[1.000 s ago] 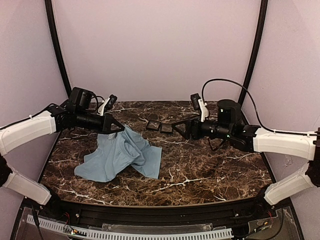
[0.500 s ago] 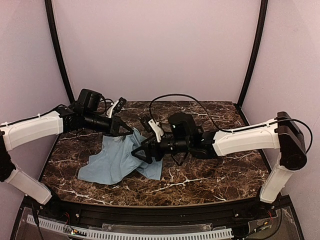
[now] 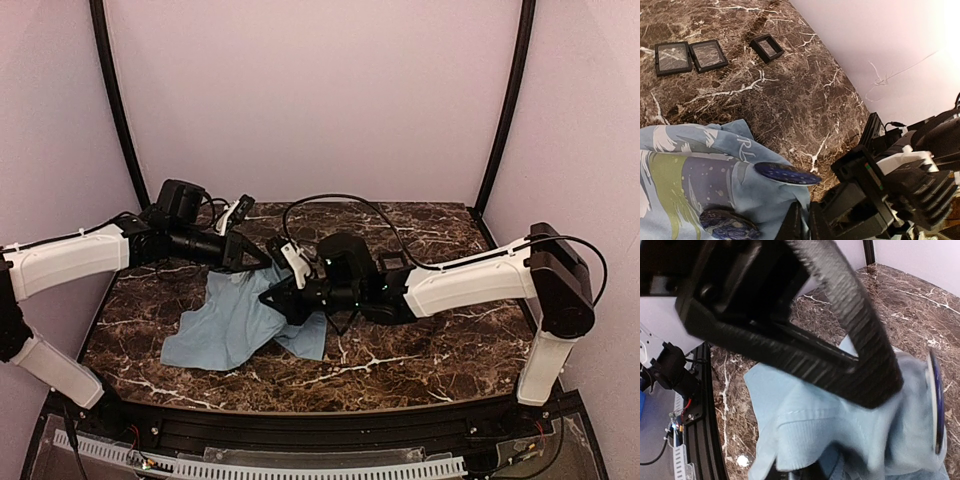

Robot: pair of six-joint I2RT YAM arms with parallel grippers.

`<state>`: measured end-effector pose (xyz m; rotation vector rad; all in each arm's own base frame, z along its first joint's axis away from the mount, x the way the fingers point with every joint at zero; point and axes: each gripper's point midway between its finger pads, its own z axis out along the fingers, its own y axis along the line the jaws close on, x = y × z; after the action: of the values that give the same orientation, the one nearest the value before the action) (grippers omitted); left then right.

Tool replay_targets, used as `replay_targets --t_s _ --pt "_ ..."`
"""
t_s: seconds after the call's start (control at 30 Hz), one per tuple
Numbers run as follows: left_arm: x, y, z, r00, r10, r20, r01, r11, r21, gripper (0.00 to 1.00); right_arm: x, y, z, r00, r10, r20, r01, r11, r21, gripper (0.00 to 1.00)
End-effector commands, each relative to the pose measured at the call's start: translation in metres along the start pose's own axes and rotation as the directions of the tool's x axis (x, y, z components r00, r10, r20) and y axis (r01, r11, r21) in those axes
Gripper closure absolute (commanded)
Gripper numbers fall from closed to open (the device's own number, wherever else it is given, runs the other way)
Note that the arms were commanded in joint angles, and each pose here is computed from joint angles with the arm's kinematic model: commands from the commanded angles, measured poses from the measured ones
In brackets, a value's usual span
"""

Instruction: Remove the brooch from the garment

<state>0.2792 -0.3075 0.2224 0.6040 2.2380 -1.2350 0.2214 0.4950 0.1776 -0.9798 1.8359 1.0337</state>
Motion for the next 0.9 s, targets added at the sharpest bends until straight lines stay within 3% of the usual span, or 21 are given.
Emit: replay_targets --t_s 0.0,0.07,0.13,0.27,0.43,0.53,0.6,0.67,0.73,0.87 --pt "0.002 -0.009 -0.005 1.000 0.016 0.014 -0.016 1.000 0.022 0.70 -0.017 0.006 -0.009 0.998 0.003 0.069 -0.003 1.000 -0.001 1.00" --pt "0.002 -0.006 -0.011 0.999 0.024 0.031 -0.024 1.000 -0.017 0.46 -0.004 0.004 -0.017 0.999 0.019 0.032 -0.019 1.000 0.012 1.00" --pt "0.001 0.000 -0.016 0.998 0.032 0.057 -0.028 0.997 -0.066 0.36 0.018 0.002 -0.028 0.999 0.044 -0.024 -0.043 0.999 0.023 1.00" --pt "-0.002 0.011 -0.024 0.992 0.031 0.121 -0.015 0.991 -0.134 0.23 0.071 0.006 -0.060 0.979 0.114 -0.170 -0.111 0.993 0.026 1.00" --pt "0.006 0.025 -0.014 0.993 -0.005 0.115 0.021 0.989 -0.143 0.19 0.129 0.019 -0.091 0.925 0.181 -0.335 -0.172 0.983 0.056 0.99" --pt "0.011 0.029 -0.005 0.995 -0.030 0.097 0.042 0.992 -0.122 0.18 0.138 0.016 -0.103 0.903 0.222 -0.367 -0.195 0.975 0.108 0.68" --pt "0.013 0.032 -0.002 0.996 -0.035 0.088 0.046 0.991 -0.125 0.17 0.119 0.008 -0.111 0.923 0.209 -0.322 -0.163 0.973 0.163 0.43" --pt "0.016 0.037 -0.002 0.996 -0.037 0.080 0.049 0.988 -0.149 0.15 0.100 -0.003 -0.119 0.943 0.186 -0.276 -0.123 0.965 0.231 0.26" --pt "0.020 0.044 -0.003 0.997 -0.043 0.065 0.054 0.981 -0.186 0.15 0.079 -0.017 -0.125 0.957 0.182 -0.224 -0.112 0.950 0.290 0.18" --pt "0.030 0.063 -0.004 0.997 -0.066 0.042 0.075 0.957 -0.279 0.14 0.067 -0.041 -0.125 0.954 0.213 -0.212 -0.130 0.929 0.347 0.21"
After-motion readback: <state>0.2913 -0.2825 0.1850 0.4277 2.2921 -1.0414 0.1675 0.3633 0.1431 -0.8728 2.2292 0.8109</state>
